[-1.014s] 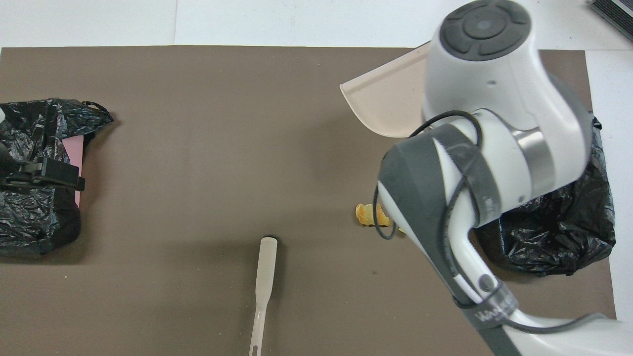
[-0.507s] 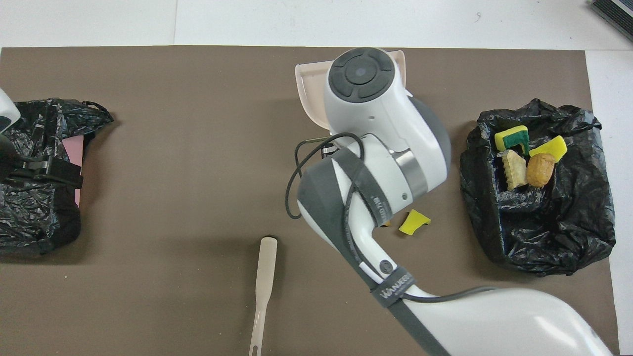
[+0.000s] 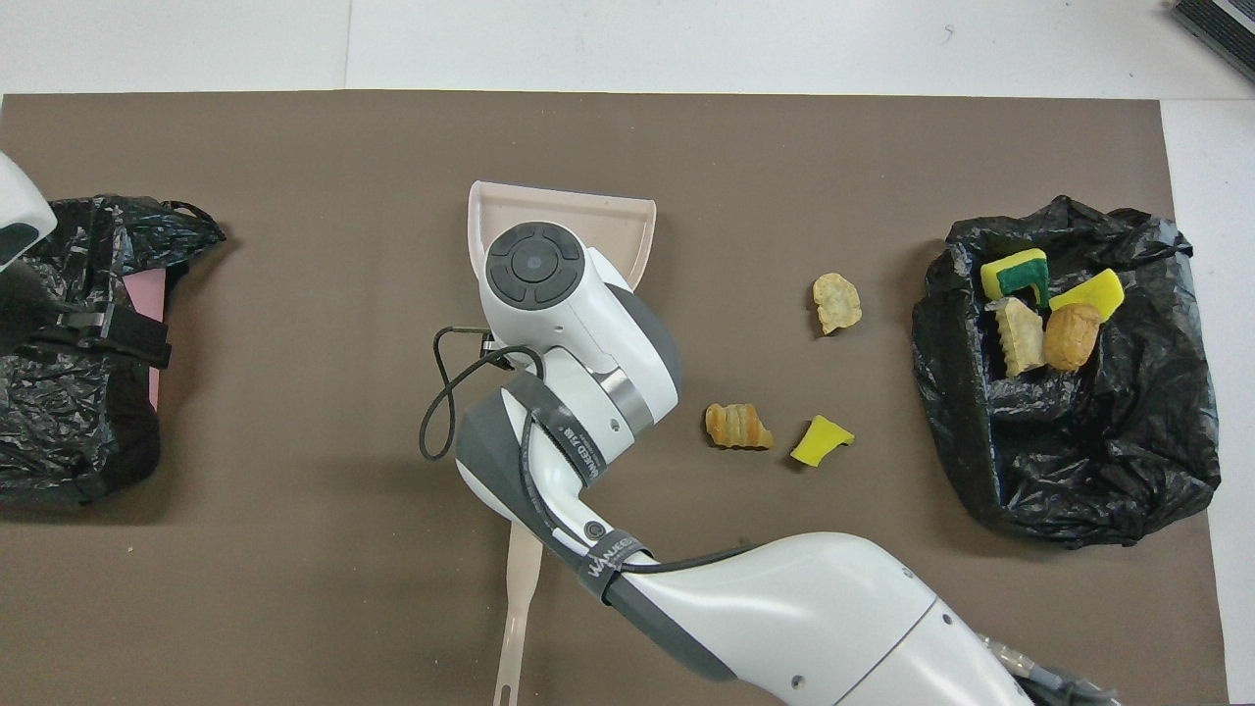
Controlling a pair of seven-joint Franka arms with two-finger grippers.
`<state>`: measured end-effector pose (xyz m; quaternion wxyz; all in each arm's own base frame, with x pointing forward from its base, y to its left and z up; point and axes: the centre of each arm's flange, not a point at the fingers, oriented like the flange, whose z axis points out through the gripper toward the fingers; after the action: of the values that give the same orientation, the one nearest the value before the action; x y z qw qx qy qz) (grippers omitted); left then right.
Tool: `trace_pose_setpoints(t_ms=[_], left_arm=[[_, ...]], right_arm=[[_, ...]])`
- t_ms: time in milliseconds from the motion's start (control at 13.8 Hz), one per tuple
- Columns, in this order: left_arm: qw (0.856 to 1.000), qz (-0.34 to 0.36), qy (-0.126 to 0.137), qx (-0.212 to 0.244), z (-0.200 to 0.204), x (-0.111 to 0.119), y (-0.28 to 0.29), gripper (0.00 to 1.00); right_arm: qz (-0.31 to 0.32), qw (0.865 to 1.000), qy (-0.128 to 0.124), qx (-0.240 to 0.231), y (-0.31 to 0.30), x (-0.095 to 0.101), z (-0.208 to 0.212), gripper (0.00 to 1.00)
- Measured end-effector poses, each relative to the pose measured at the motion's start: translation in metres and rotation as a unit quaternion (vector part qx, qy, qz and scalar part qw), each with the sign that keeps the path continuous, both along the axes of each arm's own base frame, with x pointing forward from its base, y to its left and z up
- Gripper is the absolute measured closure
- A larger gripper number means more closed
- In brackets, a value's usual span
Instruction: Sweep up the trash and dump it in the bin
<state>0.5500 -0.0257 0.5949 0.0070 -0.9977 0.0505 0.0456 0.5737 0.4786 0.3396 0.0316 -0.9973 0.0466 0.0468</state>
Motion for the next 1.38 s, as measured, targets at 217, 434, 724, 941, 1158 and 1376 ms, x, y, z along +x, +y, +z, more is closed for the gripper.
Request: trace_pose_setpoints(t_ms=[217,434,724,941,1158,1376], left_arm=[[1.0,0.001,-0.011,-0.001,0.007,0.001,0.003,0.0],[1.0,0.001,-0.021,-0.001,0.016,0.0,0.003,0.0],[1.0,0.002,-0.027,-0.001,0.021,0.0,0.003,0.0],[1.0,0.002,-0.028,-0.001,0.022,-0.001,0.003,0.0],[1.0,0.002,-0.029,-0.001,0.023,-0.002,0.003,0.0],[1.0,0.002,-0.03,-0.001,0.024,-0.002,0.004,0.0]], right_arm=[[0.026,1.0,0.006,-0.003,0.013,-0.01,-0.014,0.69],[0.049,0.999,0.007,-0.003,0.014,-0.011,-0.013,0.69],[0.053,0.998,0.011,-0.006,0.015,-0.013,-0.007,0.56],[0.053,0.999,0.002,0.0,0.013,-0.013,0.019,0.33],[0.035,0.999,0.001,0.005,0.01,-0.027,0.061,0.23],[-0.015,1.0,0.009,-0.008,0.013,-0.069,0.091,0.11]])
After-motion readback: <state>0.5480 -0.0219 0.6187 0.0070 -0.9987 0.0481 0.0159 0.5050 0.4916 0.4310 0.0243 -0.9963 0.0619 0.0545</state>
